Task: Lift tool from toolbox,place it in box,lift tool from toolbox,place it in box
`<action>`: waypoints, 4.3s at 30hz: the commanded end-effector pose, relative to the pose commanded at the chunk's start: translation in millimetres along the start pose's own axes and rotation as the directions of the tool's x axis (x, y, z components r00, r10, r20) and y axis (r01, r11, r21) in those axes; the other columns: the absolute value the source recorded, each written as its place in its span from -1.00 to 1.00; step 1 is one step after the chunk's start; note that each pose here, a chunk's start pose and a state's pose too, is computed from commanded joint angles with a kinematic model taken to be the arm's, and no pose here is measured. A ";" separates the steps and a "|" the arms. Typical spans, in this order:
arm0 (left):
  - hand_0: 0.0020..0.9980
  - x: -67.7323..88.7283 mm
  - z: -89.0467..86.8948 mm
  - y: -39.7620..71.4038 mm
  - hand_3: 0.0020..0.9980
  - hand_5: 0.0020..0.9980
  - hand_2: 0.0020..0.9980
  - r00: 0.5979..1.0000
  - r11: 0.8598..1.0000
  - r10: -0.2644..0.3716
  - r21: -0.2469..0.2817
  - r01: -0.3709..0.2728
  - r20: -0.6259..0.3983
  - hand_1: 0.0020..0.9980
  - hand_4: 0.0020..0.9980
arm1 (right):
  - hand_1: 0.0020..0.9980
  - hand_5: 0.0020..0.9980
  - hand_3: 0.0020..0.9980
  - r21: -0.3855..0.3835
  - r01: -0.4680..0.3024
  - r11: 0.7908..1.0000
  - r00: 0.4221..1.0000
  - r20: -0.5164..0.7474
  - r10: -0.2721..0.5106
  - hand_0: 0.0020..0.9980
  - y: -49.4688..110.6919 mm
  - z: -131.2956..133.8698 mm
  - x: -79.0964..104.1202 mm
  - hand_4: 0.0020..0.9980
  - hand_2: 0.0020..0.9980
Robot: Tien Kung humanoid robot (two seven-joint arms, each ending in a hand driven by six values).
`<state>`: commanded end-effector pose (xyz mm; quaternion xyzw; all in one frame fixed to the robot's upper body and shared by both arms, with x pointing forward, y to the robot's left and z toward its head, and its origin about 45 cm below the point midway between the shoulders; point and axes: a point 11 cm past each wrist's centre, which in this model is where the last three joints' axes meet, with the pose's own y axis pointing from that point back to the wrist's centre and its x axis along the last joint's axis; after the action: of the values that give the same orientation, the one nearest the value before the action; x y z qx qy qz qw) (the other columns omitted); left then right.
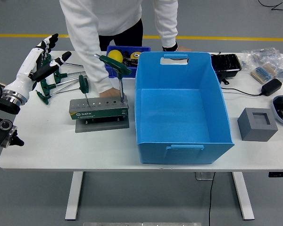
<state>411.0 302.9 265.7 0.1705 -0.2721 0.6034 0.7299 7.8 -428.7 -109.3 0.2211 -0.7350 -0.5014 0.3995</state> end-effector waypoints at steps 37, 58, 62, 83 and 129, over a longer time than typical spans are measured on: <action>0.79 -71.1 58.5 -77.4 0.72 -0.03 0.72 0.721 0.938 -0.251 -0.020 0.345 0.646 0.62 1.00 | 0.49 0.40 0.23 0.014 -0.005 1.000 1.000 -0.023 0.005 0.46 0.6 -7.4 0.9 0.67 0.57; -0.06 -93.6 49.5 -84.7 0.24 -0.02 -0.02 0.685 0.933 -0.230 -0.044 0.358 0.692 -0.19 1.00 | 0.48 0.40 0.22 0.028 -0.008 1.000 0.999 -0.035 0.009 0.46 0.9 -12.5 1.4 0.66 0.57; -0.16 -93.9 47.4 -85.6 0.04 -0.02 -0.20 0.672 0.935 -0.221 -0.043 0.353 0.707 -0.30 1.00 | 0.48 0.40 0.22 0.029 -0.007 1.000 0.999 -0.038 0.008 0.46 1.0 -12.8 1.1 0.66 0.57; -0.25 -79.5 28.1 -92.4 -0.23 -0.02 -0.44 0.651 0.960 -0.211 0.029 0.279 0.729 -0.49 1.00 | 0.48 0.40 0.22 0.041 -0.004 0.999 0.999 -0.040 0.005 0.45 1.8 -18.4 -0.8 0.66 0.56; -0.62 -77.7 12.1 -88.3 -0.91 0.44 -0.88 0.794 0.974 -0.211 0.058 0.217 0.571 -0.96 1.00 | 0.46 0.40 0.21 0.041 -0.008 0.999 0.999 -0.045 0.010 0.45 1.4 -17.4 1.5 0.66 0.56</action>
<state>485.0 215.8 235.4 0.3698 -0.4611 0.4363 0.6784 21.0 -439.0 -104.3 0.2372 -0.7366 -0.4794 0.4138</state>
